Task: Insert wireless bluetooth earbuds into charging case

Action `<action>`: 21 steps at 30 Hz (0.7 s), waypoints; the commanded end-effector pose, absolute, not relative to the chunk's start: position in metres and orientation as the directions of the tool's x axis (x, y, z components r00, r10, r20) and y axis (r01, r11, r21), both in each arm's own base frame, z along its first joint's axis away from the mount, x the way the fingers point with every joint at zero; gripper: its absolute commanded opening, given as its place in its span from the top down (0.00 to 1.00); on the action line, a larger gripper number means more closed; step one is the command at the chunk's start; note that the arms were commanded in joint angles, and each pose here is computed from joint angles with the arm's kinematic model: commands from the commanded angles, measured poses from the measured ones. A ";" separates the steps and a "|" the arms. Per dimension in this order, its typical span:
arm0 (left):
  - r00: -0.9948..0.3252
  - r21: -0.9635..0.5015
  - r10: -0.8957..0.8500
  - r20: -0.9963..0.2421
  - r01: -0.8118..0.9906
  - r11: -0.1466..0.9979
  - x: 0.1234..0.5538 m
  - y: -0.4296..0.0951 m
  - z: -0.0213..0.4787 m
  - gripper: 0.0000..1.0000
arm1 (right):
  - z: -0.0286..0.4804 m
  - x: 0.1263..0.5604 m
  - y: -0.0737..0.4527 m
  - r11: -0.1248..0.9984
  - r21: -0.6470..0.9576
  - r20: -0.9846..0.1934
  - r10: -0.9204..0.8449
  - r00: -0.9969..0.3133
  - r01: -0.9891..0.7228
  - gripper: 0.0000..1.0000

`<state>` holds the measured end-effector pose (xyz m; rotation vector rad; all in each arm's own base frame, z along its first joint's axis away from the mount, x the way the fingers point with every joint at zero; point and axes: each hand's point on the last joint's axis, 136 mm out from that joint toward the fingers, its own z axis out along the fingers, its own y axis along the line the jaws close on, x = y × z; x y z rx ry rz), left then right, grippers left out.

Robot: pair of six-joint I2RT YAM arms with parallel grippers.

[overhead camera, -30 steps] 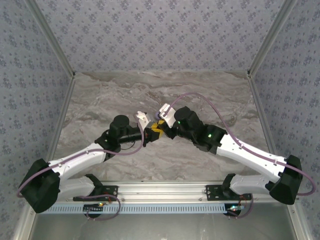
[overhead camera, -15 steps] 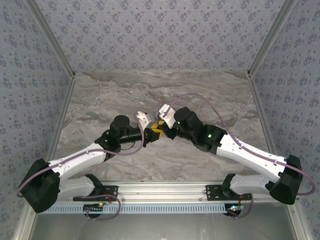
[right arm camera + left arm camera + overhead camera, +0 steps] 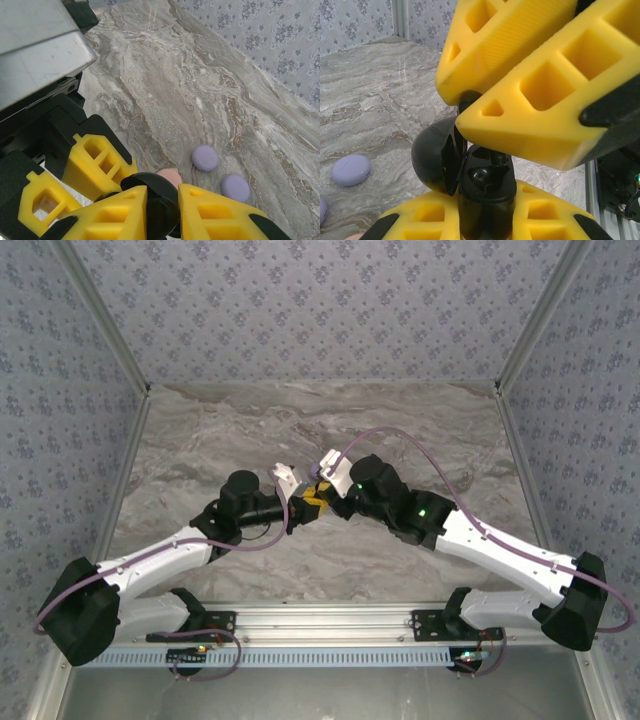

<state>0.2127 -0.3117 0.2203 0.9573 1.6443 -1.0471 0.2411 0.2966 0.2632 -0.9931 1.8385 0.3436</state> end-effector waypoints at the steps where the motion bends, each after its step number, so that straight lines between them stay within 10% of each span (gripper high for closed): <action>1: -0.183 -0.159 0.053 -0.982 0.940 0.301 0.211 -0.316 0.255 0.97 | 0.253 0.239 0.289 0.620 -0.207 -0.833 -0.517 -0.196 -0.757 0.76; 21: -0.181 -0.157 0.055 -0.982 0.942 0.297 0.210 -0.316 0.255 0.97 | 0.257 0.246 0.305 0.618 -0.185 -0.847 -0.495 -0.195 -0.764 0.76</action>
